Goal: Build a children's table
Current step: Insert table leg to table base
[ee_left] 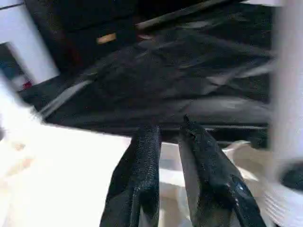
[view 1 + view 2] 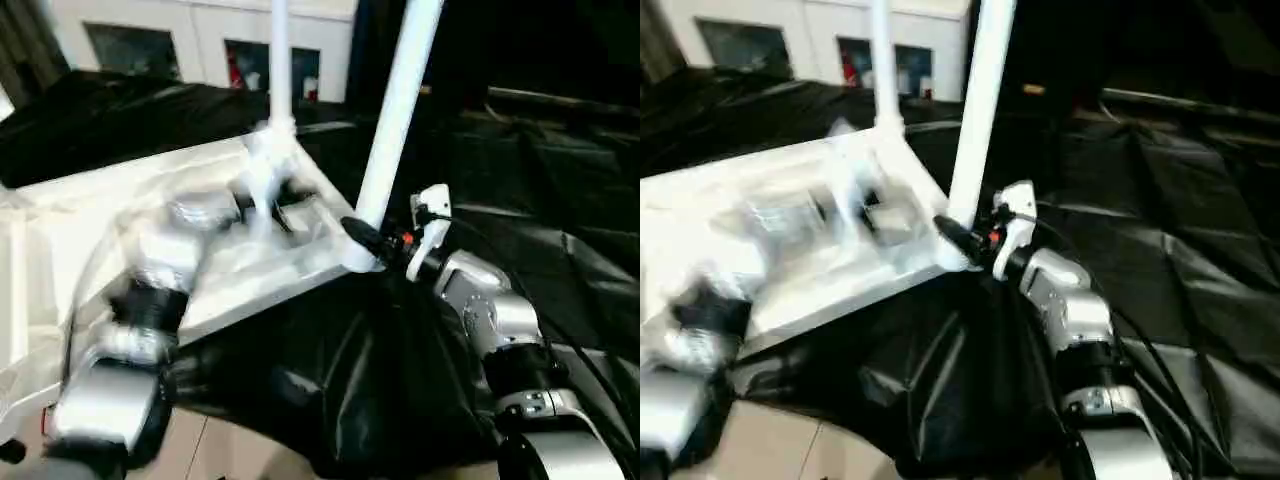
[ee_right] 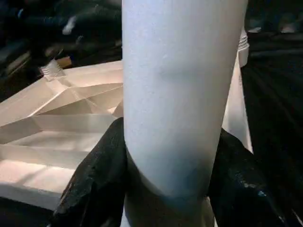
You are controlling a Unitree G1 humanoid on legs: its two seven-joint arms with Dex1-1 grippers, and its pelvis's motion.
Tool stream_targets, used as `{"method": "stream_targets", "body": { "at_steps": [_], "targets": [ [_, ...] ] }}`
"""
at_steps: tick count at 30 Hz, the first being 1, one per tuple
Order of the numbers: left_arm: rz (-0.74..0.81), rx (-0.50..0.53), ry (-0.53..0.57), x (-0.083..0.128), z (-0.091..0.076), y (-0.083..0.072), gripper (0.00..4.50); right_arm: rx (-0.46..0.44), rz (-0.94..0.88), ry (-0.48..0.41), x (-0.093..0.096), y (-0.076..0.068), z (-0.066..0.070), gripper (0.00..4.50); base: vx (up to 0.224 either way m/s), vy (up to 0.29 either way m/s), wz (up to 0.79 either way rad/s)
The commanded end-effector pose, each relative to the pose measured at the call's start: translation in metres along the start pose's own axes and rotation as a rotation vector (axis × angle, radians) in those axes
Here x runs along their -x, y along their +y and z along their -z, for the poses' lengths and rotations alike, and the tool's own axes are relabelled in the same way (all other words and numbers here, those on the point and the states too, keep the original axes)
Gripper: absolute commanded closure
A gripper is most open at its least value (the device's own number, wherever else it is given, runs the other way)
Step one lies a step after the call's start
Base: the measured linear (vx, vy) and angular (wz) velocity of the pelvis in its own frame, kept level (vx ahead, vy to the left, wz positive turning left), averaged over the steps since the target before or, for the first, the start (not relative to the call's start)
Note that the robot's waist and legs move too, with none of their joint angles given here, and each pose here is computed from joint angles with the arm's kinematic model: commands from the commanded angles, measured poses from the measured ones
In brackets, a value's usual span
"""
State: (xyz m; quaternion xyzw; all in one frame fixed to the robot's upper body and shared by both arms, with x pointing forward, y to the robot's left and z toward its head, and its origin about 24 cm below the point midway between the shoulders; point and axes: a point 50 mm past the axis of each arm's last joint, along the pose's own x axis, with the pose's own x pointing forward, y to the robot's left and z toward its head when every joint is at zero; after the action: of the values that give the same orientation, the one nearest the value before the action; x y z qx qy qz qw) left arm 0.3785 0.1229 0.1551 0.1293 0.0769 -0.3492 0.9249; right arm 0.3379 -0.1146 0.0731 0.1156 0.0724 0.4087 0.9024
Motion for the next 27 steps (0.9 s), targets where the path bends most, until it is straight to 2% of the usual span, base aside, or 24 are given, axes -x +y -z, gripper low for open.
{"method": "stream_targets", "body": {
  "at_steps": [1, 2, 4, 8, 10, 12, 14, 19, 22, 24, 27],
  "targets": [
    [-0.055, 0.014, 0.033, -0.007, 0.003, 0.000, 3.60, 0.003, -0.006, 0.022, -0.002, 0.004, 0.003, 2.63, 0.000, 0.000, 0.00],
    [-0.060, 0.014, 0.027, -0.008, 0.001, 0.000, 3.60, 0.005, -0.007, 0.023, -0.002, 0.004, 0.003, 2.63, 0.000, 0.000, 0.00],
    [0.005, 0.052, -0.083, -0.019, -0.019, -0.016, 3.60, 0.009, -0.008, 0.027, -0.004, 0.006, 0.002, 2.63, 0.000, 0.000, 0.00],
    [0.069, 0.069, -0.130, -0.025, -0.029, -0.030, 3.60, 0.015, -0.008, 0.030, -0.004, 0.006, 0.002, 2.63, 0.000, 0.000, 0.00],
    [0.237, 0.119, -0.269, -0.030, -0.050, -0.060, 3.60, 0.021, -0.004, 0.036, -0.003, 0.006, 0.003, 2.63, 0.000, 0.000, 0.00],
    [0.339, 0.156, -0.348, -0.027, -0.061, -0.073, 3.60, 0.023, 0.000, 0.039, -0.002, 0.005, 0.003, 2.63, 0.000, 0.000, 0.00],
    [0.391, 0.174, -0.370, -0.025, -0.065, -0.079, 3.60, 0.025, 0.005, 0.041, -0.001, 0.004, 0.003, 2.63, 0.000, 0.000, 0.00],
    [0.323, 0.145, -0.324, -0.026, -0.055, -0.071, 3.60, 0.029, 0.017, 0.046, 0.002, 0.002, 0.004, 2.63, 0.000, 0.000, 0.00],
    [0.189, 0.134, -0.309, -0.026, -0.050, -0.053, 3.60, 0.034, 0.031, 0.043, 0.003, 0.001, 0.002, 2.63, 0.000, 0.000, 0.00],
    [0.069, 0.074, -0.289, -0.023, -0.047, -0.036, 3.60, 0.046, 0.064, 0.037, 0.006, -0.005, -0.002, 2.63, 0.000, 0.000, 0.00],
    [0.001, 0.016, -0.231, -0.021, -0.040, -0.025, 3.60, 0.058, 0.118, 0.031, 0.009, -0.013, -0.006, 2.63, 0.000, 0.000, 0.00]
  ]
}}
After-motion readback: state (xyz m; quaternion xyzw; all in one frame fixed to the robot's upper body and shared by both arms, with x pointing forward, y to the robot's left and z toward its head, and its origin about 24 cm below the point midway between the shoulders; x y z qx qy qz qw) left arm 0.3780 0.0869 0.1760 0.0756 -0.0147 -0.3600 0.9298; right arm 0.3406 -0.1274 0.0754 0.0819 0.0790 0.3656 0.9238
